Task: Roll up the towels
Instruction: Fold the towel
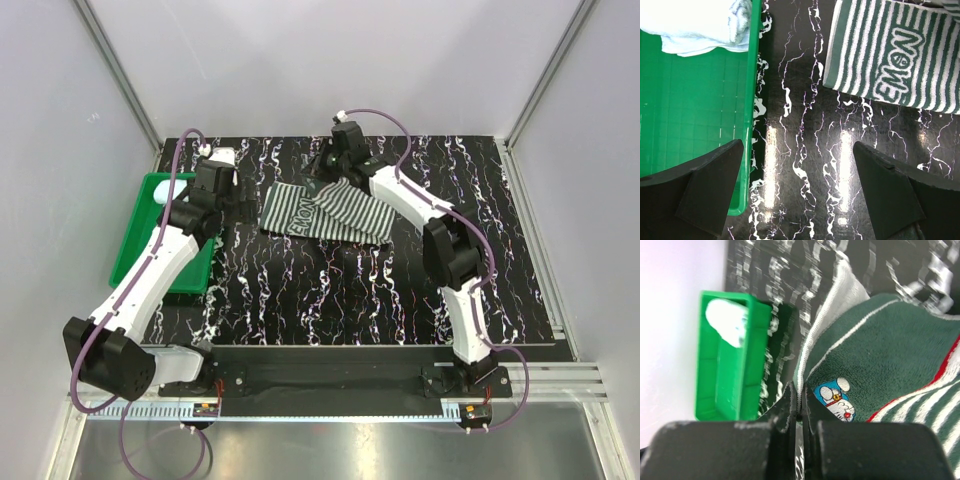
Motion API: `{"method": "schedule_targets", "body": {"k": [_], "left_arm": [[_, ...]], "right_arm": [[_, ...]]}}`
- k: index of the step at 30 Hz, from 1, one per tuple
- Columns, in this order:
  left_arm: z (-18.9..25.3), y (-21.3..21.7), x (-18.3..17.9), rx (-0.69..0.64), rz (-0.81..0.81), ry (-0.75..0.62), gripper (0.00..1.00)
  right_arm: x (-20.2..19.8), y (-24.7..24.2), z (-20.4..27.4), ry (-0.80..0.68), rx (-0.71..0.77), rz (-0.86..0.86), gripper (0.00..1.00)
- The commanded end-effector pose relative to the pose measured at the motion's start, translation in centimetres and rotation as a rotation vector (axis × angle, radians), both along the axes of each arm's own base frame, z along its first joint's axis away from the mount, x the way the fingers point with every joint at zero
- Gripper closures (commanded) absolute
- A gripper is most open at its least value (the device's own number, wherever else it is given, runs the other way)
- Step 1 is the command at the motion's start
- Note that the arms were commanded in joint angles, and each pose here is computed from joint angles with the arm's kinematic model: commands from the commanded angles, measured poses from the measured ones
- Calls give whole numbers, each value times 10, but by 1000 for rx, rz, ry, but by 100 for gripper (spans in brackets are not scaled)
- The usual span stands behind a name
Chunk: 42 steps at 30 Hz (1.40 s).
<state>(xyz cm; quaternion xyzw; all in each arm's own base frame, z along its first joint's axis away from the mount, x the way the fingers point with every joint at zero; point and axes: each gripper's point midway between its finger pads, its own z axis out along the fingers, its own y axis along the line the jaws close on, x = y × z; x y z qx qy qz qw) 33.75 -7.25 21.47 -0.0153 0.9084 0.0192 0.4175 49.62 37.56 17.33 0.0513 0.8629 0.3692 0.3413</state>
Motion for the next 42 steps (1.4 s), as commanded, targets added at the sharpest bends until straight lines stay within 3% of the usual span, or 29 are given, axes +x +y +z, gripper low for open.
{"method": "schedule_targets", "body": {"k": [1,6,17,18,21,25,27,33,36,40,42], "left_arm": [[6,5,5,7,40,-36,1],[9,9,5,12,55,-47,1],[9,19,5,22,95,-47,1],[8,19,5,22,95,-44,1],[9,20,6,15,99,-47,1],[8,23,6,18,106,-42,1],[6,24,6,22,112,-38,1],[5,26,7,25,118,-37,1],[4,25,7,24,113,-30,1],[3,22,8,17,95,-26,1],[2,21,8,14,90,-23,1]], "right_arm": [[11,22,70,-212,109,-16,100],[-2,48,79,-255,111,43,100],[-64,115,3,-156,163,237,98],[-68,121,-2,-142,168,249,78],[-70,129,-31,-85,141,264,40],[-69,129,-41,-63,121,269,32],[-66,126,-24,-97,115,263,30],[-60,86,38,-159,58,200,22],[-58,44,56,-157,15,132,22],[-69,-36,57,-103,-147,-34,20],[-75,-78,25,-32,-231,-111,20]]}}
